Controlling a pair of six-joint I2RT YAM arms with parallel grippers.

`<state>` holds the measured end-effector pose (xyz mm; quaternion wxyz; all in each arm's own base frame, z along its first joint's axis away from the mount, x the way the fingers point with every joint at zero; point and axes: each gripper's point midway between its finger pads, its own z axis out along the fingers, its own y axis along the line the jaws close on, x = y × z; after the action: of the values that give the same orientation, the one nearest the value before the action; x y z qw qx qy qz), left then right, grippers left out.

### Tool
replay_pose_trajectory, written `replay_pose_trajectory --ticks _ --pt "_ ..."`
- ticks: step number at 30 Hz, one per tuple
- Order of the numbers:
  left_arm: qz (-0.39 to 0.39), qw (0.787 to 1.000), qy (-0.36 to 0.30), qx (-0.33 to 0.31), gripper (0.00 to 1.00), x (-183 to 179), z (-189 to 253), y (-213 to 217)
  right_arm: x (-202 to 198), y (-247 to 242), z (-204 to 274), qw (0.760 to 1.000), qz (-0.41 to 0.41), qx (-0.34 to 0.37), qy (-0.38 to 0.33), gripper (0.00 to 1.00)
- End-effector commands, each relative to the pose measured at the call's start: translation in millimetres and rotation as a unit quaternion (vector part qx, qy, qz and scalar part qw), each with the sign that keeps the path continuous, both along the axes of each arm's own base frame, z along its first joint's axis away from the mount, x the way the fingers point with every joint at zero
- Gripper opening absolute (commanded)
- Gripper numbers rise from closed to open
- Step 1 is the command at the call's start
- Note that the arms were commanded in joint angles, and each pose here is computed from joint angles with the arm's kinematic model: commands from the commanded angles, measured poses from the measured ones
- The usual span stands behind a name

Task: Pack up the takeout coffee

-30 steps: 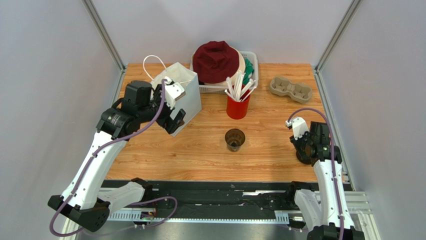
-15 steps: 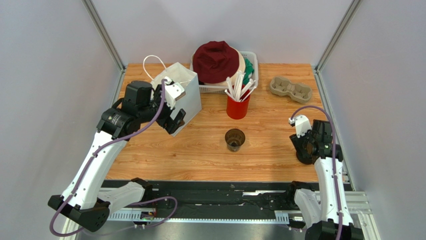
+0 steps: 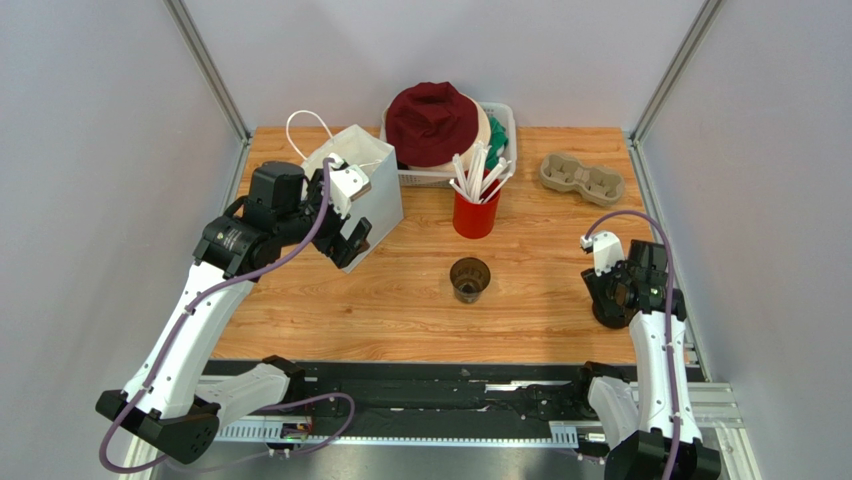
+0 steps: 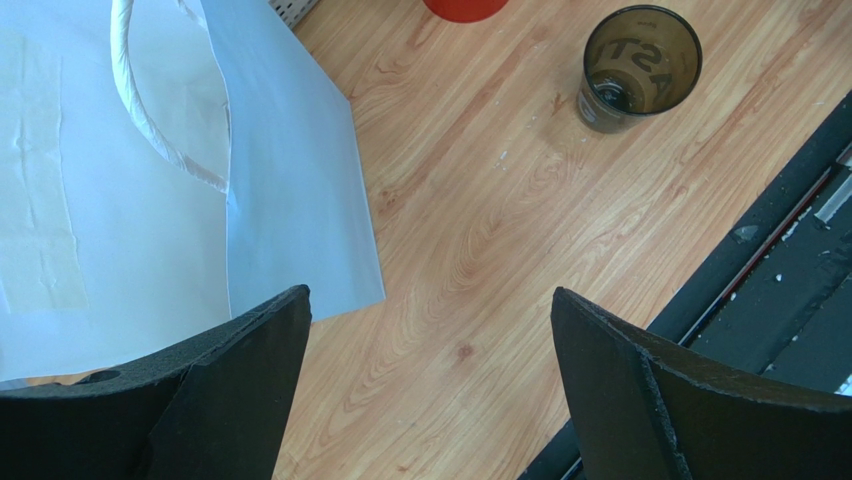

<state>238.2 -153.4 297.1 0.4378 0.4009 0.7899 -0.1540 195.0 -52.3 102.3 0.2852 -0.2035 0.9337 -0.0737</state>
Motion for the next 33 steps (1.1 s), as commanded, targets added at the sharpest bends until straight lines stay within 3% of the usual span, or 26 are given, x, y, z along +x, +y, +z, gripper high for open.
replay_pose_trajectory --ticks 1,18,30,33 --pt "0.001 1.0 -0.005 -0.013 0.98 1.8 4.6 -2.7 2.6 4.3 0.1 1.0 0.007 0.012 -0.008 0.46" --pt "0.0 1.0 -0.005 -0.015 0.98 1.2 5.7 -3.1 2.0 2.0 -7.0 1.0 -0.001 0.009 -0.001 0.29" --pt "0.0 1.0 -0.005 -0.016 0.98 1.5 5.0 -3.3 2.2 3.5 -15.2 1.0 -0.001 0.016 0.01 0.32" --pt "0.0 1.0 -0.003 -0.016 0.98 1.6 4.6 -3.7 2.9 3.3 -14.6 1.0 -0.001 0.016 0.008 0.27"
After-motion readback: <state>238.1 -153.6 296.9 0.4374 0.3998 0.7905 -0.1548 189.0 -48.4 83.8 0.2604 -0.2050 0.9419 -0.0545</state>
